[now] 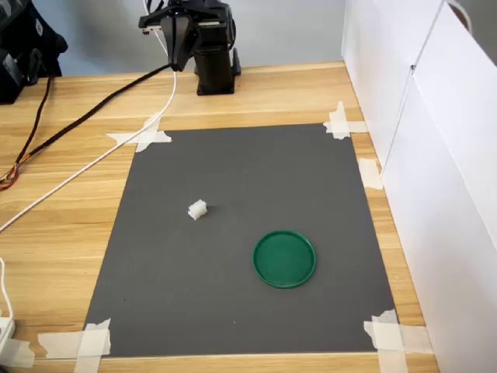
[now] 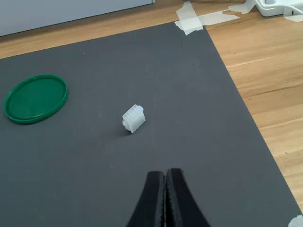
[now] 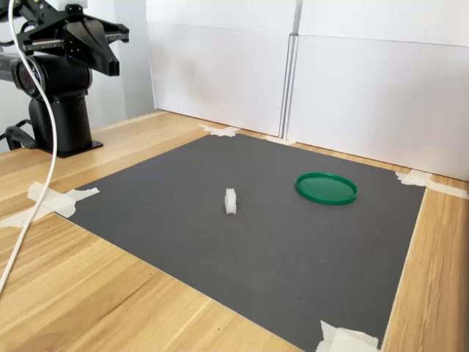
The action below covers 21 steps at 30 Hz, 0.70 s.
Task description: Grasp a white terminal and put it in the green lid.
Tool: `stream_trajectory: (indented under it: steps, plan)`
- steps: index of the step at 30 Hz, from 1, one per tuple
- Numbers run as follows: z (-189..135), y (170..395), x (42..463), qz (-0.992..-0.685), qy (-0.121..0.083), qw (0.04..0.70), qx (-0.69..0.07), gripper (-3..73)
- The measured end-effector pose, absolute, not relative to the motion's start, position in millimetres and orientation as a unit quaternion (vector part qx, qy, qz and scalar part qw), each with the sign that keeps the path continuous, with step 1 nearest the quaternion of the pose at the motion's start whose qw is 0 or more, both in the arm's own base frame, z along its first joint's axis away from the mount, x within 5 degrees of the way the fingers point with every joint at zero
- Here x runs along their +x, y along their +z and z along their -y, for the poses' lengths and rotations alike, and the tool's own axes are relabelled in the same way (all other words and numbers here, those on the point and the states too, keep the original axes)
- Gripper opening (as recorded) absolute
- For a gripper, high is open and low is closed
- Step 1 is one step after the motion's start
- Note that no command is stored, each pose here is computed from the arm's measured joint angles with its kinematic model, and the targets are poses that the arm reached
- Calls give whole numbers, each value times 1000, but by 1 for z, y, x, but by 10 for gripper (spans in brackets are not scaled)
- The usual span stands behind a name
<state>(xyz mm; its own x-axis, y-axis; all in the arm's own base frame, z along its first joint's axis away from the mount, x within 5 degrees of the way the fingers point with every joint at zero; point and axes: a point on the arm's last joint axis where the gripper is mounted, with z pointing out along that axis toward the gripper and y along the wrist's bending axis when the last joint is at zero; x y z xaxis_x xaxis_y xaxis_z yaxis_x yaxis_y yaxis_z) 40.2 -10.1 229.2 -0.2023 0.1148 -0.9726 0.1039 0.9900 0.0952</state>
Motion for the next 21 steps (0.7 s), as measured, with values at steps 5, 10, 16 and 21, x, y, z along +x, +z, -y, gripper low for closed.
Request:
stream_trajectory:
  steps: [5, 10, 16, 21]
  plan:
    - [10, 228, 40, -781, 4, 621, 72, -21]
    - [11, 226, 40, -785, 2, 616, 74, -21]
    - [10, 226, 39, -786, 5, 614, 76, -21]
    - [10, 236, 46, -806, -6, 589, 61, -21]
